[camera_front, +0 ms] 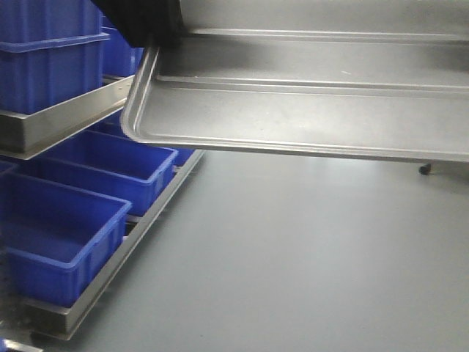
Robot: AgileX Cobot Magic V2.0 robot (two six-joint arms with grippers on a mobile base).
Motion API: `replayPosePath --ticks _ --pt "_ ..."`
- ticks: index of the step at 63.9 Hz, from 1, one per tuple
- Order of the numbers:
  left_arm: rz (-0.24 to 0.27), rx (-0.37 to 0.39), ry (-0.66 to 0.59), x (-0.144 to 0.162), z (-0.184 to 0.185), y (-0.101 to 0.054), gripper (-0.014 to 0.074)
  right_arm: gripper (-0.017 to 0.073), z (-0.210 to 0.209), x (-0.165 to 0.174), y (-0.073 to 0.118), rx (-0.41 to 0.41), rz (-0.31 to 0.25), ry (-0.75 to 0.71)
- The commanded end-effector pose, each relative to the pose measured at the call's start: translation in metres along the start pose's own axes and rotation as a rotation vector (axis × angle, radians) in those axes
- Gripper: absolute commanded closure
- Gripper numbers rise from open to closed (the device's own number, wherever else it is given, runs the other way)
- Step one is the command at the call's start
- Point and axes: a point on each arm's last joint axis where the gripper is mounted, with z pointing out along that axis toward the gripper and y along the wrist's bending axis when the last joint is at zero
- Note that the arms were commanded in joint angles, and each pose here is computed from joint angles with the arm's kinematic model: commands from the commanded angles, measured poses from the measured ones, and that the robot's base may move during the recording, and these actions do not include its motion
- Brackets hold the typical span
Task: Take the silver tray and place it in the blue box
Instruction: 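Hold the tray with both grippers while the base drives to the bins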
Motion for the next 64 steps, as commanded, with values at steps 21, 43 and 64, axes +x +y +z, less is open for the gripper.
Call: replayPosePath --ticks 21,43,64 --pt "0.021 0.021 -0.077 -0.0087 -0.0195 0.0024 0.069 0.0502 -0.012 -0.011 0.0005 -0.012 -0.031 -0.099" --pt "0.021 0.021 -0.077 -0.0087 -0.0195 0.0024 0.069 0.0502 -0.012 -0.011 0.0005 -0.012 -0.031 -0.099" --pt "0.021 0.021 -0.077 -0.0087 -0.0195 0.0024 0.069 0.0502 -0.012 -0.011 0.0005 -0.012 -0.031 -0.099"
